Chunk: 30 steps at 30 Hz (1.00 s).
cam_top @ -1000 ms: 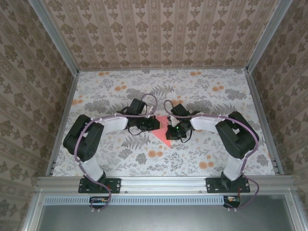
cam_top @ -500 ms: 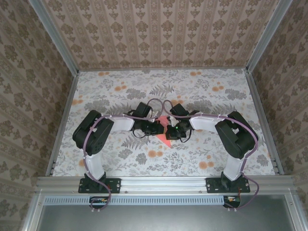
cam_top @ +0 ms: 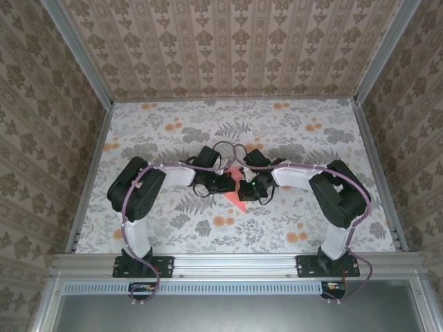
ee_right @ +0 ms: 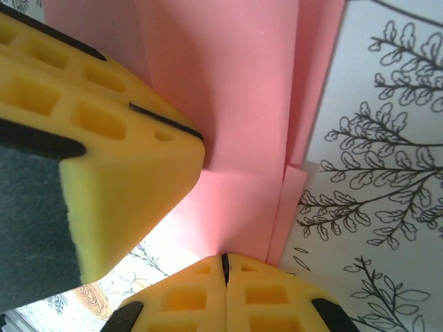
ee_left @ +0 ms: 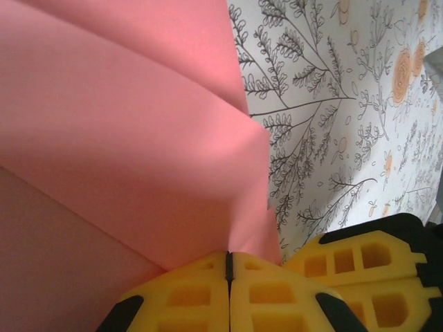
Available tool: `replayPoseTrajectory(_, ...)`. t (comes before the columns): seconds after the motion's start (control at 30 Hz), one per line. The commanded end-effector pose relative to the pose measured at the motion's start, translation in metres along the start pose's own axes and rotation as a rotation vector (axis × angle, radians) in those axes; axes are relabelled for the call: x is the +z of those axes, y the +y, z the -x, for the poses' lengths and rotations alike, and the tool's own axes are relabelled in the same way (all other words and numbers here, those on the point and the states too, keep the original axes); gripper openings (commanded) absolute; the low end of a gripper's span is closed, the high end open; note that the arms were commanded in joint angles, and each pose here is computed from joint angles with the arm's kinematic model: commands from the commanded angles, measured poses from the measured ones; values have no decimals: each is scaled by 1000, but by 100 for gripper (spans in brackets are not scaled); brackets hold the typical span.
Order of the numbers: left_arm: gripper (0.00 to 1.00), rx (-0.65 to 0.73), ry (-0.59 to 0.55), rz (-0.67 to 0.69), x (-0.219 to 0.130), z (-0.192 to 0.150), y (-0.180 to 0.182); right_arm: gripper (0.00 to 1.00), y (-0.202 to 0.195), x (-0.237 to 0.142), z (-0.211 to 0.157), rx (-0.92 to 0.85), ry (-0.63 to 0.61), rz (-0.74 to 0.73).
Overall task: Fold a paper plane with a square sheet of paper (fold left side to right side)
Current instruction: Fourth fold the wing at the center of the table.
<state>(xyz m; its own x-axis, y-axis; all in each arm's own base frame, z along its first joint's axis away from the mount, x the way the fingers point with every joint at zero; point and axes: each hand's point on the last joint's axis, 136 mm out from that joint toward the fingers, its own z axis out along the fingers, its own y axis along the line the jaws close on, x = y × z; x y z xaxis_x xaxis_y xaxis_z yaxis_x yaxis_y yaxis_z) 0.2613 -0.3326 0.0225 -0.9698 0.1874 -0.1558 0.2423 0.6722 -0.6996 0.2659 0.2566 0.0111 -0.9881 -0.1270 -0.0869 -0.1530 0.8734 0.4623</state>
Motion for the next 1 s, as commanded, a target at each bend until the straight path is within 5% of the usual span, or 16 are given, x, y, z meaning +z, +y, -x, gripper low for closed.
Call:
replayPoseTrajectory(0.0, 5, -9, 5, 82, 5, 1, 19, 0, -61, 16, -44, 62, 146, -250)
replayPoseTrajectory(0.97, 5, -45, -97, 162, -23, 60, 57, 0, -67, 15, -51, 58, 161, -271)
